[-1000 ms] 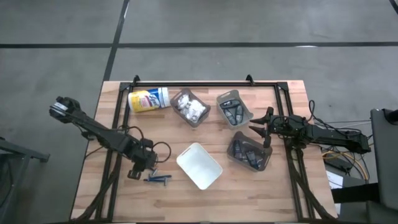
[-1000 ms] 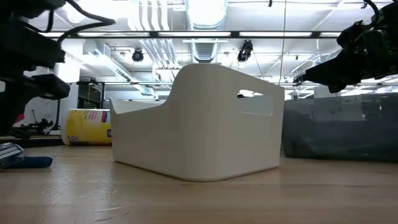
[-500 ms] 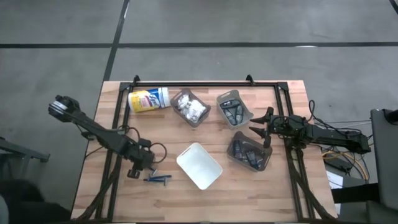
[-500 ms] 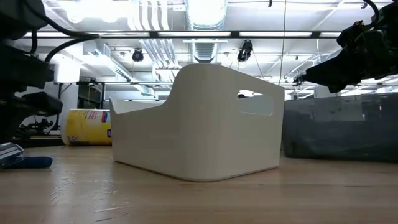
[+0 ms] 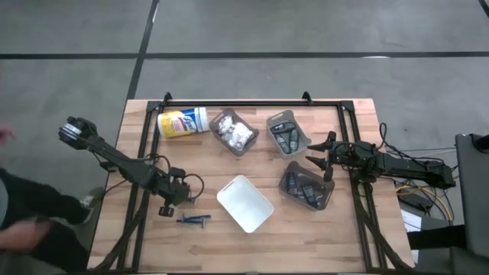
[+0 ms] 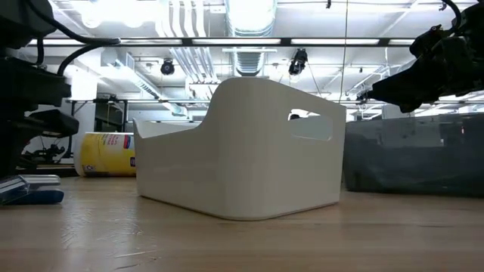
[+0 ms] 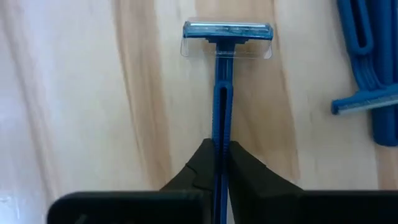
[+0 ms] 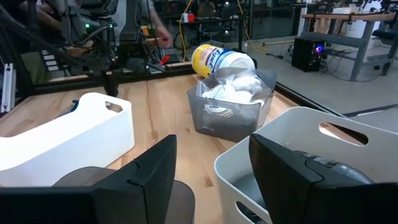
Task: Pick & Place Travel size toiletries
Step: Put the blue razor into the white bin
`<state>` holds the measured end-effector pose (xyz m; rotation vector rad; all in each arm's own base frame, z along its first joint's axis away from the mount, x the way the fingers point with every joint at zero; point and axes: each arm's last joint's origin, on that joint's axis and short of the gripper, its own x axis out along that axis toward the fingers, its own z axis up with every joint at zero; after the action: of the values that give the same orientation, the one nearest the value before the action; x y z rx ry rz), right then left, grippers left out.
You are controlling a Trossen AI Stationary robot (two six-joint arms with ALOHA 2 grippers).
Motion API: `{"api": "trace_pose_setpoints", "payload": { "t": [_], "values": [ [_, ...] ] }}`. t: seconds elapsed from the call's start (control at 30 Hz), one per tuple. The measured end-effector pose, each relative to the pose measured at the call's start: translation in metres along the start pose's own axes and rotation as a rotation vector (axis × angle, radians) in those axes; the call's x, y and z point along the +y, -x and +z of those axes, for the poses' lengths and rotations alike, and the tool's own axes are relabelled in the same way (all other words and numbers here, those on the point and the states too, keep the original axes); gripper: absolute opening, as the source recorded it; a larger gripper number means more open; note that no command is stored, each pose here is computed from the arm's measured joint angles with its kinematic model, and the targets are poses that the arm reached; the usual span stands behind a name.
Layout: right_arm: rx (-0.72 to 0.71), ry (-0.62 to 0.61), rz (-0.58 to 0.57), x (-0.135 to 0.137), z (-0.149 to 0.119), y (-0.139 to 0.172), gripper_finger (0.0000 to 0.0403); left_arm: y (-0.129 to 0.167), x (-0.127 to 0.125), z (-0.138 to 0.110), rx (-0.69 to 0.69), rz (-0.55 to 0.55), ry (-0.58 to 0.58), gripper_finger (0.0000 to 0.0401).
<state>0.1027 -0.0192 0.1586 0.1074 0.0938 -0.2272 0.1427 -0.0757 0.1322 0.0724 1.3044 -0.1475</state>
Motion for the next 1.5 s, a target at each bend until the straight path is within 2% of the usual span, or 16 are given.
{"api": "trace_pose_setpoints", "payload": {
  "t": [0.5, 0.83, 1.23, 1.5],
  "values": [
    [0.000, 0.003, 0.000, 0.000, 0.000, 0.000, 0.0158, 0.004, -0.003, 0.010, -0.090, -0.037, 0.021, 0.0019],
    [0.000, 0.001, 0.000, 0.000, 0.000, 0.000, 0.0127, 0.024, -0.011, 0.033, -0.169, -0.071, -0.046, 0.0019],
    [0.000, 0.000, 0.000, 0.000, 0.000, 0.000, 0.0090, 0.046, -0.017, 0.055, -0.265, -0.096, -0.072, 0.0020],
    [0.000, 0.000, 0.000, 0.000, 0.000, 0.000, 0.0062, 0.052, -0.018, 0.061, -0.314, -0.058, -0.107, 0.0020]
  ]
}}
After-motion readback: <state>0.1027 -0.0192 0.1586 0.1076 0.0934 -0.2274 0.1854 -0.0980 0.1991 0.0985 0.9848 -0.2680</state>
